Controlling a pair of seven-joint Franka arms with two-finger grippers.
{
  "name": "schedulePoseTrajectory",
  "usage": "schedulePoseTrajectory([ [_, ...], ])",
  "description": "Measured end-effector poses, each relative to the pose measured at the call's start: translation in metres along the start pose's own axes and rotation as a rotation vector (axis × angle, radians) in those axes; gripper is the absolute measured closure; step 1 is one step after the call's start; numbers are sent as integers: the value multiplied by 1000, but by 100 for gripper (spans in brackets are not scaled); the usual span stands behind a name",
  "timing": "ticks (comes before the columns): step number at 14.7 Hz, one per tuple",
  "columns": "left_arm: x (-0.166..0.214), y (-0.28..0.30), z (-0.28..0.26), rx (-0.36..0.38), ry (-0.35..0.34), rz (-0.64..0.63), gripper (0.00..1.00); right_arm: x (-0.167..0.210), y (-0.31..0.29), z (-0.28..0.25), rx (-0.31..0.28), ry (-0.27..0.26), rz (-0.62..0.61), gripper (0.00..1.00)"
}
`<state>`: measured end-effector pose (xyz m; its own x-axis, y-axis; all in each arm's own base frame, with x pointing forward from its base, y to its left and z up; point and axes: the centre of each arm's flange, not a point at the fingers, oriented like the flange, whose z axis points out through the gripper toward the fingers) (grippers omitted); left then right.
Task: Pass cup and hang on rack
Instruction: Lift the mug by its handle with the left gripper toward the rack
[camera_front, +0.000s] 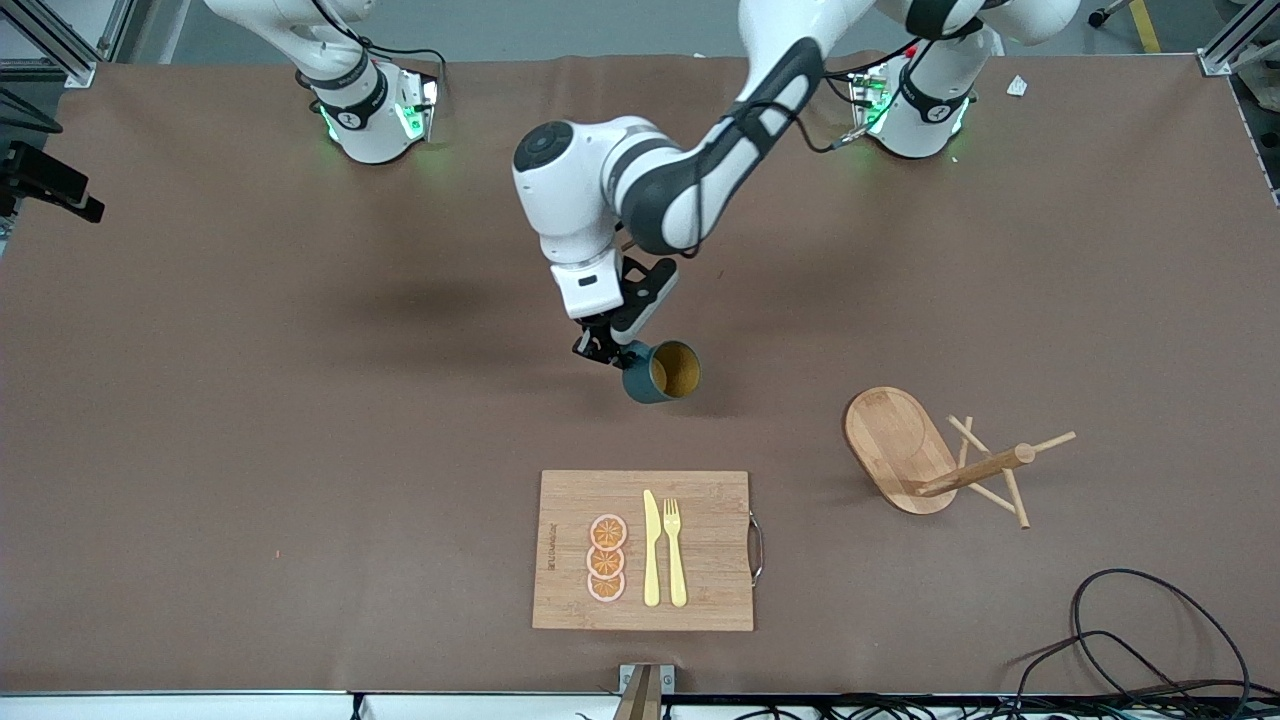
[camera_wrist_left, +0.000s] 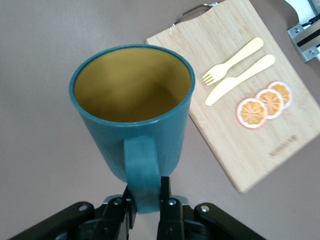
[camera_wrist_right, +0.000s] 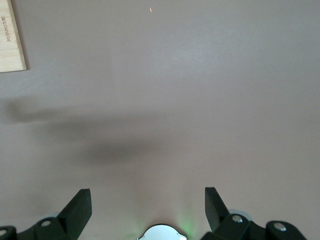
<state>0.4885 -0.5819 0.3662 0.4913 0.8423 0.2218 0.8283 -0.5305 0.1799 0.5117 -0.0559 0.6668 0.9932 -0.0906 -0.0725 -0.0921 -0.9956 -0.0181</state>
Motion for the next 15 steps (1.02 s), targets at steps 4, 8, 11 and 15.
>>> schedulePoseTrajectory([
  [4, 73, 21, -59, -12, -233, -73, 79, 0, 0, 0, -1, 0, -29, 0],
  [8, 133, 26, -94, -18, -439, -135, 79, 0, 1, 0, -12, -4, -48, 0],
  [11, 186, 26, -100, -33, -586, -159, 79, -1, 1, 1, -13, -9, -58, 0],
  [15, 261, 18, -97, -61, -755, -177, 79, -2, 1, 2, -13, -18, -58, 0],
])
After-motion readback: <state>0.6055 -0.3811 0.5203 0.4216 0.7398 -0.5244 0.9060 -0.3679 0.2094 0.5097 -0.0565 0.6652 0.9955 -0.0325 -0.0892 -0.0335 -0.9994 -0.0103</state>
